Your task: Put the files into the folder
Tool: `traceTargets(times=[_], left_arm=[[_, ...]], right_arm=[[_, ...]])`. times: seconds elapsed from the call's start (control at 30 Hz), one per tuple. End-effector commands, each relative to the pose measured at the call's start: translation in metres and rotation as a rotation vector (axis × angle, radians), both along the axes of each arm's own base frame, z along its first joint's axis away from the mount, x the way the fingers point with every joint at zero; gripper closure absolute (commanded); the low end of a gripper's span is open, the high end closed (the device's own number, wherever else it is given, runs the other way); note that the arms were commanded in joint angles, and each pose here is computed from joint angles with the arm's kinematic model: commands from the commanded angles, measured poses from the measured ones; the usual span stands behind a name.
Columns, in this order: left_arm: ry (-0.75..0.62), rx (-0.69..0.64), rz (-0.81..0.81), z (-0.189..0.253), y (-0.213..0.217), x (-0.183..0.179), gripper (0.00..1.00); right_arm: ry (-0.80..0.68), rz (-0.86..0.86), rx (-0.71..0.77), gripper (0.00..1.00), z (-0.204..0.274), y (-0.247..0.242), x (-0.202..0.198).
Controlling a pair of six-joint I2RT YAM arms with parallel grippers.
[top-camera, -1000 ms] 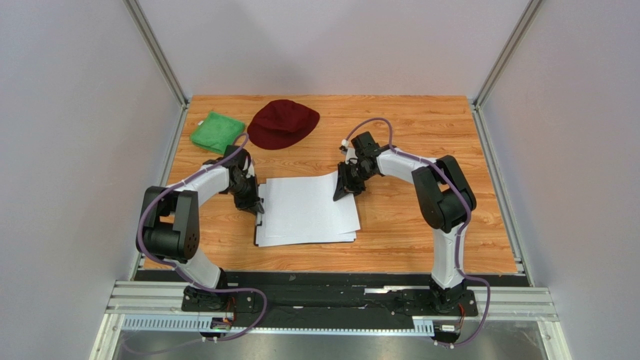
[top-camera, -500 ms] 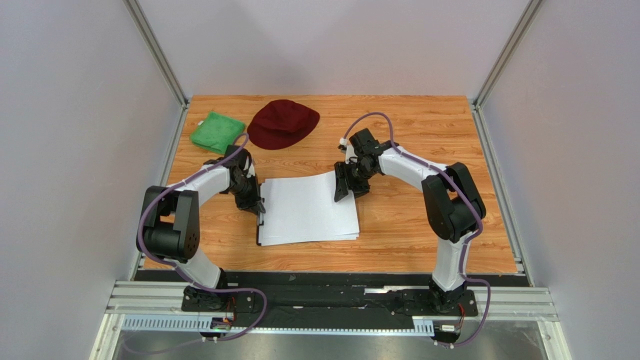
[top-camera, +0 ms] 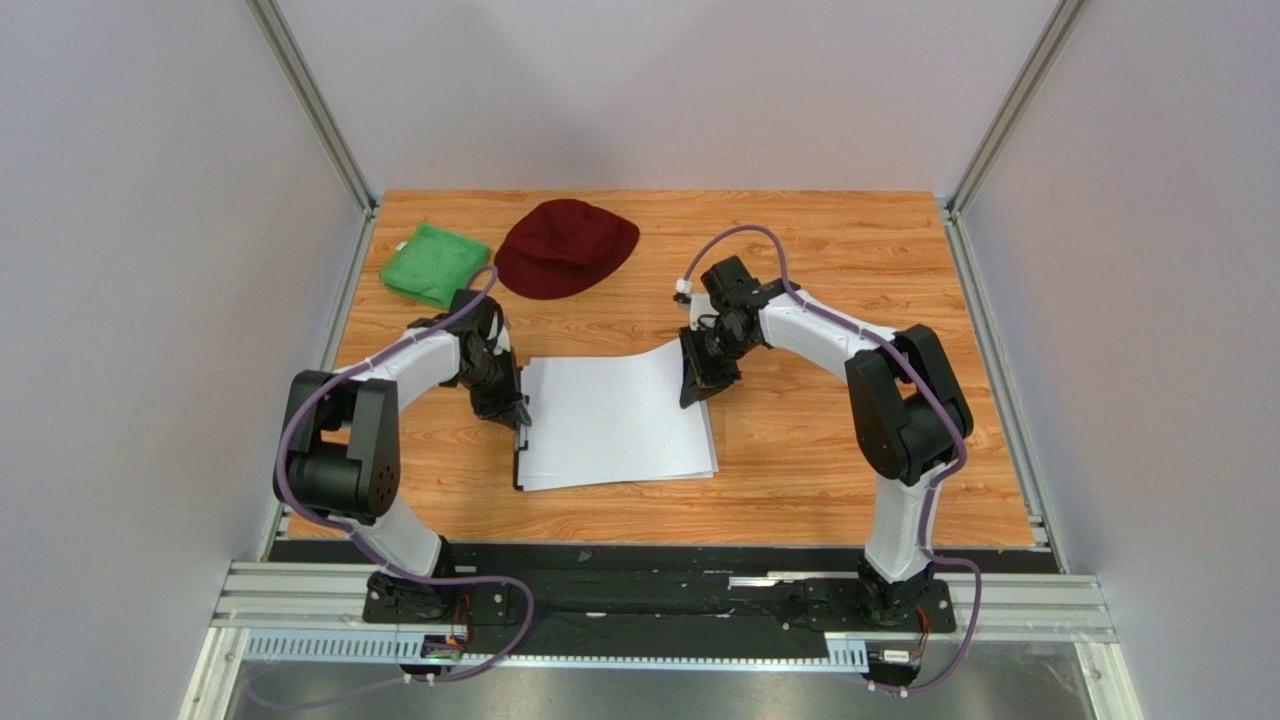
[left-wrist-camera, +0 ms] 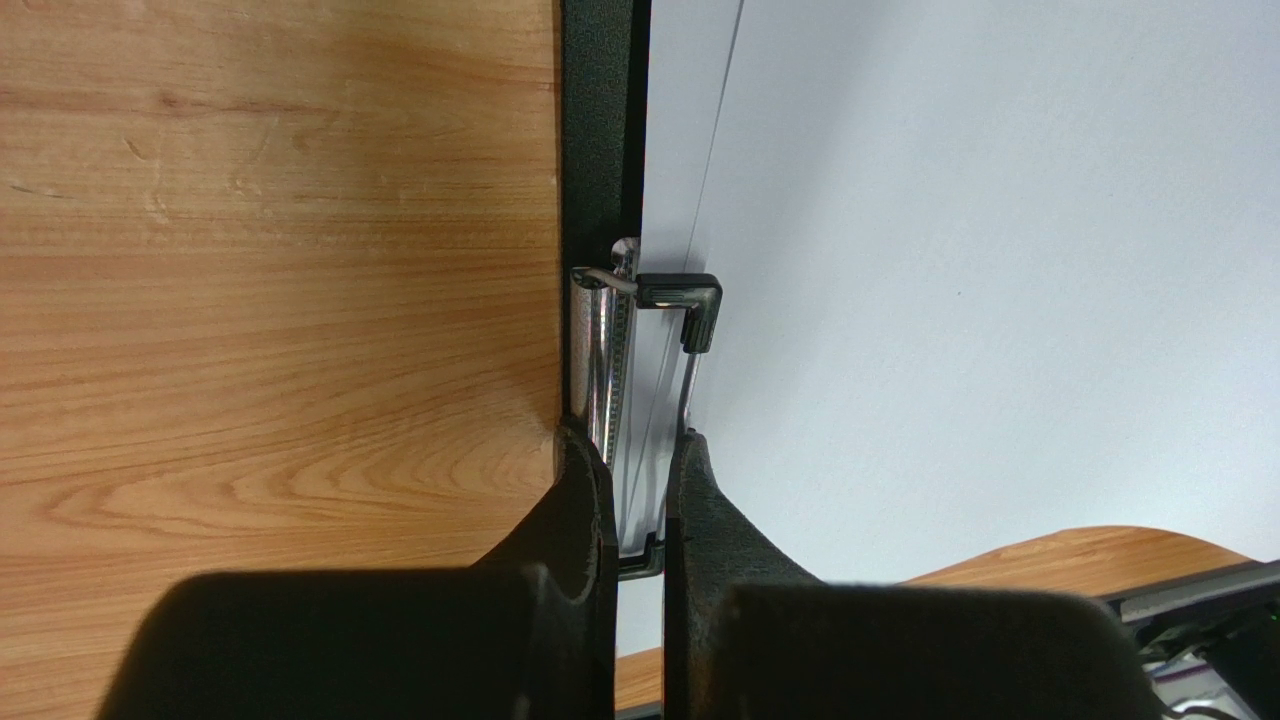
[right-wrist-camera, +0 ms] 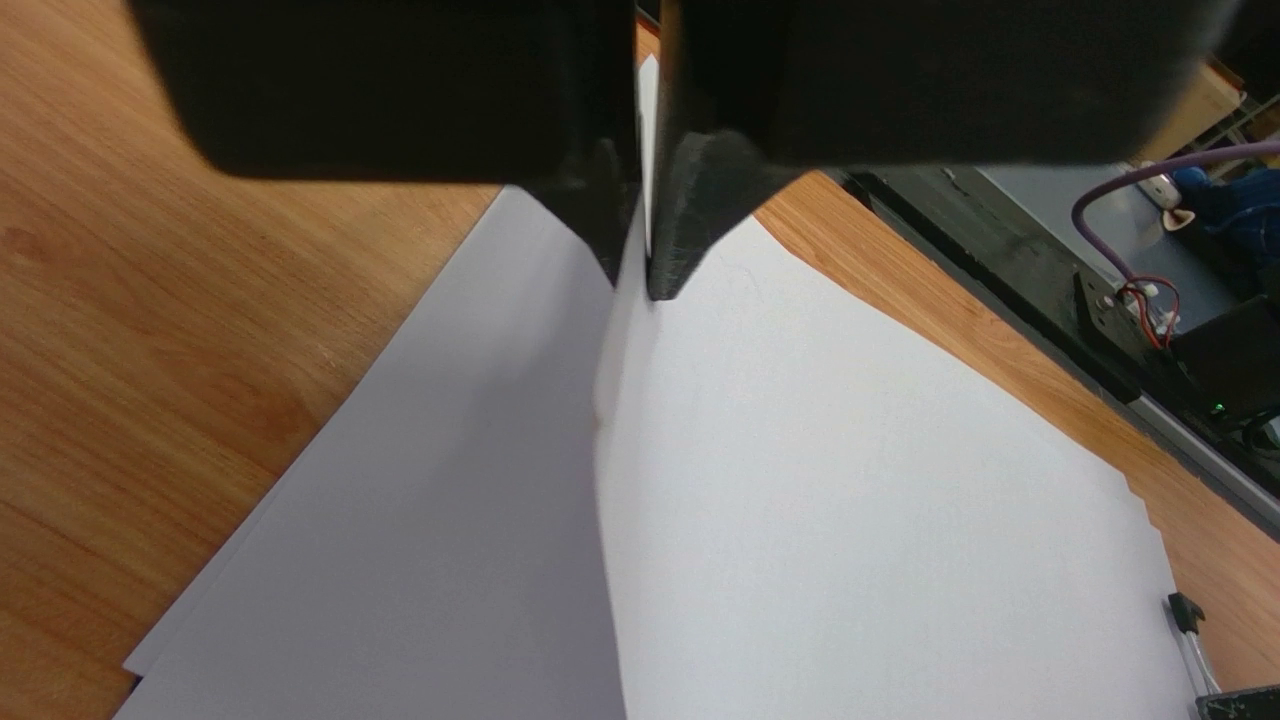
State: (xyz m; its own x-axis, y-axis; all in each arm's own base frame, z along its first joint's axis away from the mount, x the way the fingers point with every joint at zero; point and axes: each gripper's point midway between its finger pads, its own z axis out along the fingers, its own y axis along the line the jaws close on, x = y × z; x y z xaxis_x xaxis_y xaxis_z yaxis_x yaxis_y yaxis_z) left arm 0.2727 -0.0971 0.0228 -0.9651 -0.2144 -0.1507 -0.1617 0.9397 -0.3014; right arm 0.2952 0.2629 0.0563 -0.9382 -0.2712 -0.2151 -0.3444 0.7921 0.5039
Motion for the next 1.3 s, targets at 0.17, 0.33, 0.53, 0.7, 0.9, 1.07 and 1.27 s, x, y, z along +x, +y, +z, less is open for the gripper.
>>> traceTargets(times=[0.17, 0.33, 0.53, 0.7, 0.9, 1.07, 1.27], left_arm=[[-0.038, -0.022, -0.018, 0.005, -0.004, 0.014, 1.0], [-0.039, -0.028, -0.021, 0.007, -0.005, 0.016, 1.0], [-0.04, -0.031, -0.022, 0.008, -0.006, 0.016, 1.0], [-0.036, -0.034, -0.021, 0.007, -0.006, 0.015, 1.0], [-0.038, -0.04, -0.023, 0.007, -0.008, 0.016, 1.0], [-0.037, -0.037, -0.025, 0.007, -0.007, 0.016, 1.0], [-0.035, -0.035, -0.027, 0.007, -0.007, 0.015, 1.0]], right_arm=[[-0.062, 0.051, 0.042, 1.0, 0.022, -0.008, 0.015], [-0.057, 0.054, 0.084, 1.0, 0.028, -0.008, 0.018], [-0.04, 0.062, 0.146, 1.0, 0.031, 0.004, 0.014], [-0.04, 0.076, 0.148, 1.0, 0.031, 0.014, 0.012], [-0.044, 0.1, 0.151, 1.0, 0.031, 0.023, 0.009], [-0.052, 0.116, 0.152, 1.0, 0.03, 0.024, 0.011], [-0.049, 0.118, 0.157, 1.0, 0.029, 0.027, 0.013]])
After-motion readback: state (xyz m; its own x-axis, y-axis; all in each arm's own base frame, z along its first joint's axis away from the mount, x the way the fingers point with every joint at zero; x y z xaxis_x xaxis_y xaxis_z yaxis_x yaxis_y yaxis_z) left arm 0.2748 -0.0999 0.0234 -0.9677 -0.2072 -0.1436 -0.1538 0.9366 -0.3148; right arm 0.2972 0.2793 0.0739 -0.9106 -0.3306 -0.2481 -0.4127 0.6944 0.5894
